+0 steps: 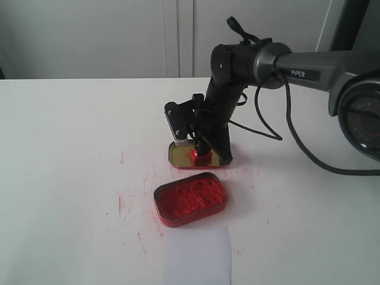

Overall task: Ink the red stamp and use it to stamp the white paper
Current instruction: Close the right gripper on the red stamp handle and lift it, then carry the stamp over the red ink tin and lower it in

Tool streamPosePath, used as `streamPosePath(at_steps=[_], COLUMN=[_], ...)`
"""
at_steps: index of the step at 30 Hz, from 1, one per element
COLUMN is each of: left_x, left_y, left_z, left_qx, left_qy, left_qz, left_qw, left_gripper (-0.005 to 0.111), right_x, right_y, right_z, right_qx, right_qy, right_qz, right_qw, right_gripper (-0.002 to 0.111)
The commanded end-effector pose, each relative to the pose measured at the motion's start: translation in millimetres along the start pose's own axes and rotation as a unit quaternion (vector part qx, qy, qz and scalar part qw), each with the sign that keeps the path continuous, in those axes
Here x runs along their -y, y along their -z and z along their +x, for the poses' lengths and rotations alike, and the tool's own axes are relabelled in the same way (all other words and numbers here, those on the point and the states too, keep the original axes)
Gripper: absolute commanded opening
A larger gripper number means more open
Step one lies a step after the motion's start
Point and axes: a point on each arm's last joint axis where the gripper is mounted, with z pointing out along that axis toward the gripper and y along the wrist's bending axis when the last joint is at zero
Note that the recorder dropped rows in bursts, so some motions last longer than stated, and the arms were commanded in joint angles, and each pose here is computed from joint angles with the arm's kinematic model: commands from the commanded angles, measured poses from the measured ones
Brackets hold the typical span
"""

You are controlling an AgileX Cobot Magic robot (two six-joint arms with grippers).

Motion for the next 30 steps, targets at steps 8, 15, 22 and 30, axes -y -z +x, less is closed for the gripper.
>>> streamPosePath(at_steps=[8,15,22,30], left_x=[0.4,0.4,0.4,0.4], left_y=[-0.2,-0.2,-0.2,-0.2], left_z=[0.5,0.5,0.5,0.5], left_qx=[-0.001,-0.001,-0.001,-0.001], left_qy=[0.004,0.004,0.004,0.004], left_qz=[0.002,0.002,0.002,0.002], left_qw=[1.000,1.000,1.000,1.000], left_gripper=[0.000,0.000,0.000,0.000], right_x=[1.7,4.7,0.0,-14.2], right_y=[10.4,32.3,61.0,74.0], right_z=[-1.3,-4.6,-8.5,-9.1], right_qx=[0.003,0.013,0.019,-0.011], right_qy=[-0.048,-0.154,-0.315,-0.411], right_qz=[0.012,0.034,0.022,-0.040], right_qw=[0.999,0.987,0.949,0.911], right_gripper=[0.000,0.000,0.000,0.000])
